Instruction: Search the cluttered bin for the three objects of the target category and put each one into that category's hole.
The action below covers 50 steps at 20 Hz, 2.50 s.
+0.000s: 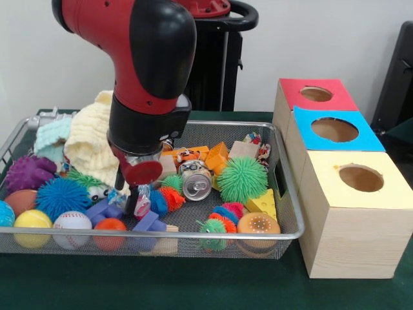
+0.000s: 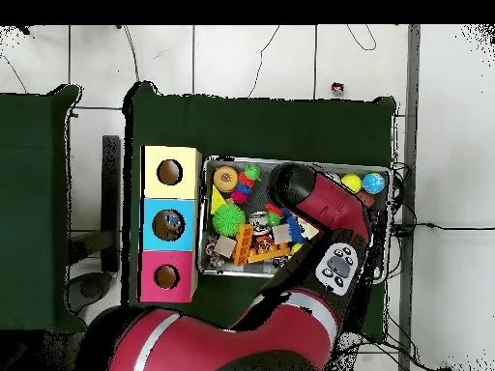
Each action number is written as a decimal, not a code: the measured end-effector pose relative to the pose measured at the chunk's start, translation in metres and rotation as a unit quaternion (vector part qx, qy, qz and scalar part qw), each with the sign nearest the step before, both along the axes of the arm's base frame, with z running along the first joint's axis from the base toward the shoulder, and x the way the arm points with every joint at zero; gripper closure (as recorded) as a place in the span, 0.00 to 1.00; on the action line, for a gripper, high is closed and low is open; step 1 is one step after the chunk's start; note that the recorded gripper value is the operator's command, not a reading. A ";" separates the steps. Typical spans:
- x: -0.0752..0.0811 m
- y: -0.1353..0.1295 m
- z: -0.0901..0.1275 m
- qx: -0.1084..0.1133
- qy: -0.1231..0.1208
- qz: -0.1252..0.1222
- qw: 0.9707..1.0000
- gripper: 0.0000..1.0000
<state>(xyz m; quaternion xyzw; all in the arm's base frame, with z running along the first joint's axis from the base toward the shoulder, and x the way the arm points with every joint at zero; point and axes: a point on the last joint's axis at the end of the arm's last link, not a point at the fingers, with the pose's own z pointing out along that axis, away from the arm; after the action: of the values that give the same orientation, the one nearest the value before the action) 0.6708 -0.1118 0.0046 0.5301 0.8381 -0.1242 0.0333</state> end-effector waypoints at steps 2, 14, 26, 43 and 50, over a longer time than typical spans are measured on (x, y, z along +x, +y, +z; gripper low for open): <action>-0.006 0.001 -0.003 0.004 0.005 -0.004 1.000 0.00; -0.014 0.004 -0.001 0.027 0.006 -0.013 1.000 0.00; -0.014 -0.019 0.000 0.045 0.003 0.004 0.999 0.00; -0.016 0.031 0.014 -0.009 0.006 0.001 1.000 0.00; -0.025 0.026 0.004 -0.039 0.002 -0.070 0.997 0.00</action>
<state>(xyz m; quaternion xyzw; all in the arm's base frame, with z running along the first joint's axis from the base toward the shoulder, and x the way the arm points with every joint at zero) 0.6462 -0.0855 0.0085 0.5857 0.7933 -0.1599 0.0440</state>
